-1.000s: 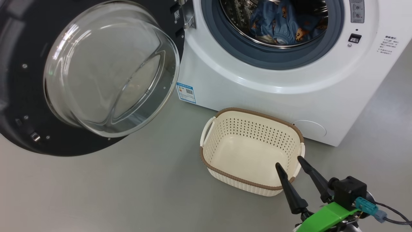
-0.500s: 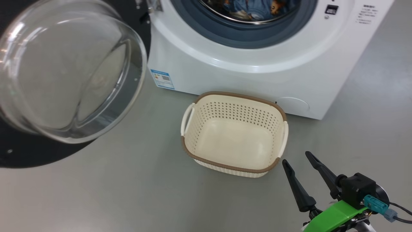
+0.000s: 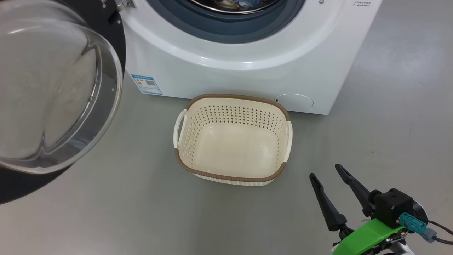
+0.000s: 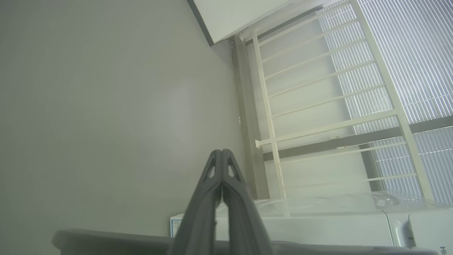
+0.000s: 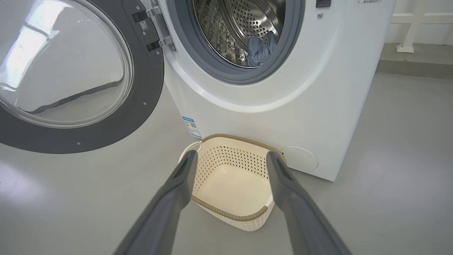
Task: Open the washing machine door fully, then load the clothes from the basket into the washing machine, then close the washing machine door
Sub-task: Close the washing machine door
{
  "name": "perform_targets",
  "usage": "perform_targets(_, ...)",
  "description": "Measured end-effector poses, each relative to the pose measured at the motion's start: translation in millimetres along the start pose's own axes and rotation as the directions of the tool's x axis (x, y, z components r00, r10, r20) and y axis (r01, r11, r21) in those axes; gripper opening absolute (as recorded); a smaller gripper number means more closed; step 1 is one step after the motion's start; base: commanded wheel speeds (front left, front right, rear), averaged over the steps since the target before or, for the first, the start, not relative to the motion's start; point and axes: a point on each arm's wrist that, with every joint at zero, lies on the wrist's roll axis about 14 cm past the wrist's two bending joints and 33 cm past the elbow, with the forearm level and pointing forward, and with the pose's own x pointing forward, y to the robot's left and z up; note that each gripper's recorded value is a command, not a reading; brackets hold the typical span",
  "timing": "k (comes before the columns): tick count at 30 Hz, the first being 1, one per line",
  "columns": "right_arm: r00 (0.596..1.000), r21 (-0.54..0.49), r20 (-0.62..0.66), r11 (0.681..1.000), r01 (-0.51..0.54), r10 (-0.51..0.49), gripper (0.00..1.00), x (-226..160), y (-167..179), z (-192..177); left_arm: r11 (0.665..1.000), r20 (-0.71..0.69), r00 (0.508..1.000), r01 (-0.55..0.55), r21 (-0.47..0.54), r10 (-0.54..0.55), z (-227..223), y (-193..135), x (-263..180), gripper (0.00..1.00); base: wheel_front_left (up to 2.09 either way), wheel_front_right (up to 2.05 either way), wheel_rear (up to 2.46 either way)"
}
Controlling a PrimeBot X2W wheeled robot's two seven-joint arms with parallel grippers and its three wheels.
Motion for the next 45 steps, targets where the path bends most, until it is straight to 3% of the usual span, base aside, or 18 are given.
perform_targets(17,1.0,-0.001,0.004,1.0,-0.025,0.025,1.0,3.6,8.4,1.4,1.0,-0.137,0.991,-0.009,-0.006,0.008,-9.7,16.0,-8.4,0.0,0.0,0.0,0.0)
perform_targets(31,1.0,-0.004,0.007,1.0,-0.018,0.018,1.0,1.4,6.8,3.0,0.999,-0.283,0.958,0.045,-0.008,-0.045,-37.4,3.8,-9.7,0.0,0.0,0.0,0.0)
perform_targets(45,0.999,-0.003,0.031,1.0,-0.022,0.022,1.0,0.7,12.6,8.7,0.988,-0.47,0.874,0.152,0.029,-0.121,-54.4,-10.7,-30.6,0.0,0.0,0.0,0.0)
